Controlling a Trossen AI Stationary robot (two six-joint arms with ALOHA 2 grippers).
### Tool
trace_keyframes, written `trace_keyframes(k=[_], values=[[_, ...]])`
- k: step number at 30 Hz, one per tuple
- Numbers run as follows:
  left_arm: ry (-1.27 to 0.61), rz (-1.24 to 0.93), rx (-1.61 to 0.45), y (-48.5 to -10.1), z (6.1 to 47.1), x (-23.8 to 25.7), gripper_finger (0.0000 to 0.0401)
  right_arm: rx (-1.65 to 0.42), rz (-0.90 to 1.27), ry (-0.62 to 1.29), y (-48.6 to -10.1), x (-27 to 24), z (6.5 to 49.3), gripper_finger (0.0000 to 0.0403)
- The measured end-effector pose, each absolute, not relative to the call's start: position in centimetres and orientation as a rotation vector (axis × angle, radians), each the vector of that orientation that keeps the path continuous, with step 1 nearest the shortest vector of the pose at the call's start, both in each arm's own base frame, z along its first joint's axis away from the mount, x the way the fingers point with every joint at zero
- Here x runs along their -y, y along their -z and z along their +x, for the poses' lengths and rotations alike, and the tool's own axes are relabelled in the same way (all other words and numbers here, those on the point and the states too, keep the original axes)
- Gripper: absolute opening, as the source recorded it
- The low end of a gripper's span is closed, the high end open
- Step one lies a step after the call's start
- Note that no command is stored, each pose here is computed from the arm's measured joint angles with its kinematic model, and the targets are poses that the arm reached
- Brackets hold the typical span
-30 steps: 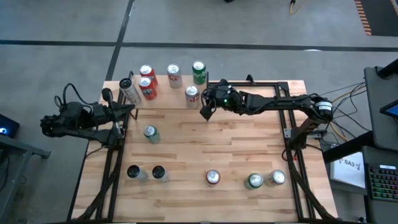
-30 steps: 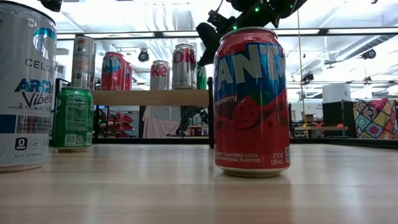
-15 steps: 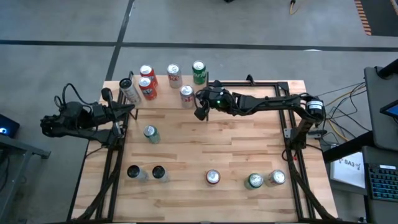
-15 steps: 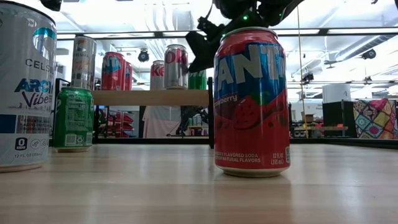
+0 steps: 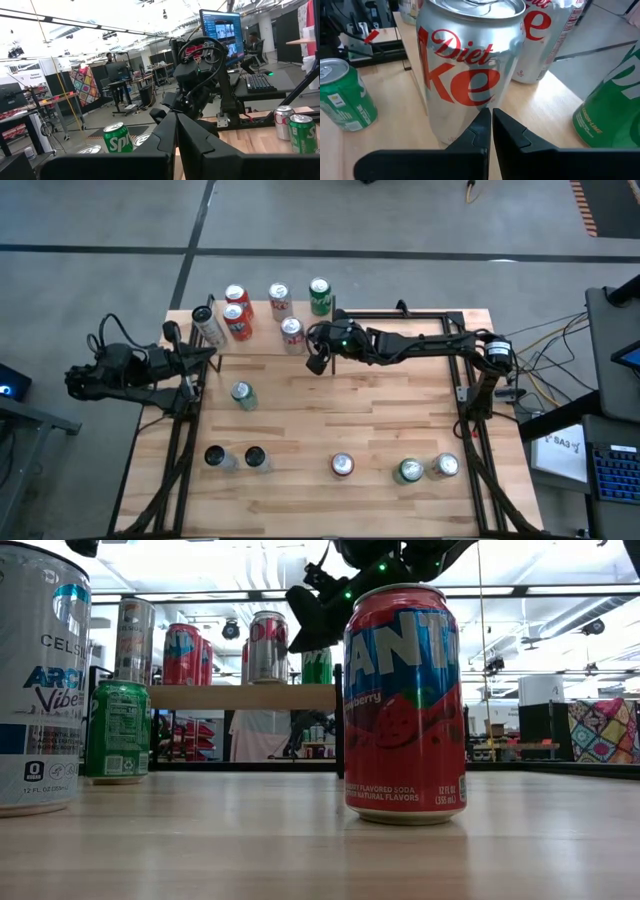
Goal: Place canned beverage on shelf
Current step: Put the top silver soda can aligned with the other silver soda can on the shelf
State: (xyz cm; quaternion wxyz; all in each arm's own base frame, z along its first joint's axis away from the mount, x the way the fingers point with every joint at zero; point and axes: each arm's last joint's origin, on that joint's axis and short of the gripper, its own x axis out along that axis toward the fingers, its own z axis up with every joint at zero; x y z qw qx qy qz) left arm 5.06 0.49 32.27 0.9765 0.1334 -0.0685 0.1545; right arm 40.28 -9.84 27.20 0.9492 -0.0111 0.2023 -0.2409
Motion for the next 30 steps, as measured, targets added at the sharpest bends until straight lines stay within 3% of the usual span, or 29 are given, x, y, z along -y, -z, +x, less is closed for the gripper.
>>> trace_keyframes(k=[10, 30], values=[[-0.304, 0.216, 0.127, -32.5, 6.6, -0.3, 0.0000, -0.423, -0.050, 0.434, -27.2, 9.7, 40.3, 0.0009], [-0.300, 0.099, -0.059, -30.7, 15.9, 1.0, 0.0000, -0.500, -0.094, 0.421, -28.4, 9.4, 38.7, 0.0009]])
